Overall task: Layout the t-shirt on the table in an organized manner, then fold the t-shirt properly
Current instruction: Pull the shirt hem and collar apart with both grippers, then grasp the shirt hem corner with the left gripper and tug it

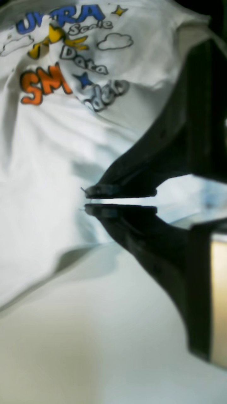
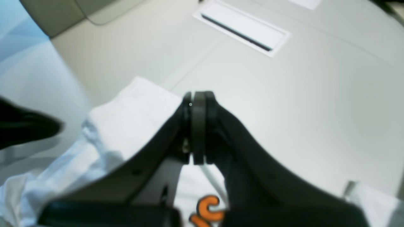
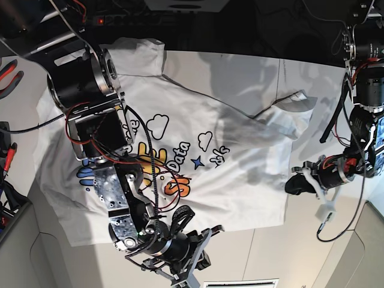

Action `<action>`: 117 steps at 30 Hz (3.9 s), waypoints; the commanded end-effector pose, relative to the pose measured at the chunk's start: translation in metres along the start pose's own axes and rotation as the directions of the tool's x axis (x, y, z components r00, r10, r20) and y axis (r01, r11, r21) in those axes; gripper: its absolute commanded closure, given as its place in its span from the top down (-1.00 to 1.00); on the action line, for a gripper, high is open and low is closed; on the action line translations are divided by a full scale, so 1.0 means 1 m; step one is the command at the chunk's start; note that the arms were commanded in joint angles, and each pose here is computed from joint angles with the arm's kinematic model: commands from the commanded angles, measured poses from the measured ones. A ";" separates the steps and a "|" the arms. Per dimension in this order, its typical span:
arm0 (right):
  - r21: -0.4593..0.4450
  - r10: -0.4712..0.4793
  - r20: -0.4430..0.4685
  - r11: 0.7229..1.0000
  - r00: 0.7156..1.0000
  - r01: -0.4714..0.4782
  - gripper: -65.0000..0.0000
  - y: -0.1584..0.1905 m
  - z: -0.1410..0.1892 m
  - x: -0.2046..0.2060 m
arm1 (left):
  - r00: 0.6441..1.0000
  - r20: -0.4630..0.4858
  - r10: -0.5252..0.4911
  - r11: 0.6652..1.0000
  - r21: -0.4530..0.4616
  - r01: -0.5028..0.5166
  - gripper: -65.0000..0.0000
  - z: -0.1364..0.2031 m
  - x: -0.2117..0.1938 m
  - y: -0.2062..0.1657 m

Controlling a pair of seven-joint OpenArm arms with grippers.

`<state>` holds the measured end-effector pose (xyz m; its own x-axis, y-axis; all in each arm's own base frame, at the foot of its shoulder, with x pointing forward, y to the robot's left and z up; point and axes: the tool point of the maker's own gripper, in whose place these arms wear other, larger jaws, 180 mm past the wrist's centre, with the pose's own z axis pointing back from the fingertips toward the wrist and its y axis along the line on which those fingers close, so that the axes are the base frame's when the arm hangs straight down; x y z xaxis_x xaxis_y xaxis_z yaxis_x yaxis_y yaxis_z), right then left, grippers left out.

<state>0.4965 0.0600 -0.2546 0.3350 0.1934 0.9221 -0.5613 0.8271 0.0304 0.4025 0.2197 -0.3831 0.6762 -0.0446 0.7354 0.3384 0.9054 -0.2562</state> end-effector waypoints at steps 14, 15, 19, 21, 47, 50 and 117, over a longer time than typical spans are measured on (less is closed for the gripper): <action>-0.026 -0.180 -0.440 0.982 0.880 0.188 -1.00 0.006 0.084 -0.166 | 0.919 -0.254 -0.302 0.937 0.097 0.335 -1.00 -0.087 0.032 -0.028; -0.026 -0.184 -0.466 0.981 0.866 0.195 -1.00 0.005 0.091 -0.181 | 0.915 -0.262 -0.307 0.934 0.101 0.343 -1.00 -0.089 0.031 -0.028; -0.038 -0.198 -0.572 0.976 0.796 0.215 -1.00 0.002 0.123 -0.234 | 0.866 -0.347 -0.360 0.897 0.125 0.423 -1.00 -0.090 0.008 -0.010; -0.055 -0.202 -0.615 0.975 0.762 0.214 -1.00 -0.002 0.140 -0.257 | 0.856 -0.374 -0.357 0.877 0.181 0.445 -1.00 -0.087 -0.001 0.008; -0.223 -0.252 -0.467 0.961 0.847 0.163 -0.20 -0.089 0.153 -0.227 | 0.927 -0.070 -0.370 0.804 0.476 0.356 -0.52 -0.018 0.130 0.072; -0.296 -0.305 -0.388 0.935 0.869 0.196 -0.20 -0.123 0.160 -0.206 | 0.928 -0.061 -0.368 0.832 0.425 0.358 -0.52 -0.010 0.115 0.071; -0.393 -0.864 -0.044 0.476 0.501 0.787 -0.03 -0.127 0.344 -0.344 | 0.984 0.167 0.063 0.997 -0.042 -0.057 -0.11 0.011 0.014 -0.019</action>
<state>0.1865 -0.2841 -0.4517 0.6962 -0.6035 0.3889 0.3062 0.7395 0.5995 0.3860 0.2012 -0.3824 0.6307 0.0767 0.7722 0.3076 0.8889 -0.3395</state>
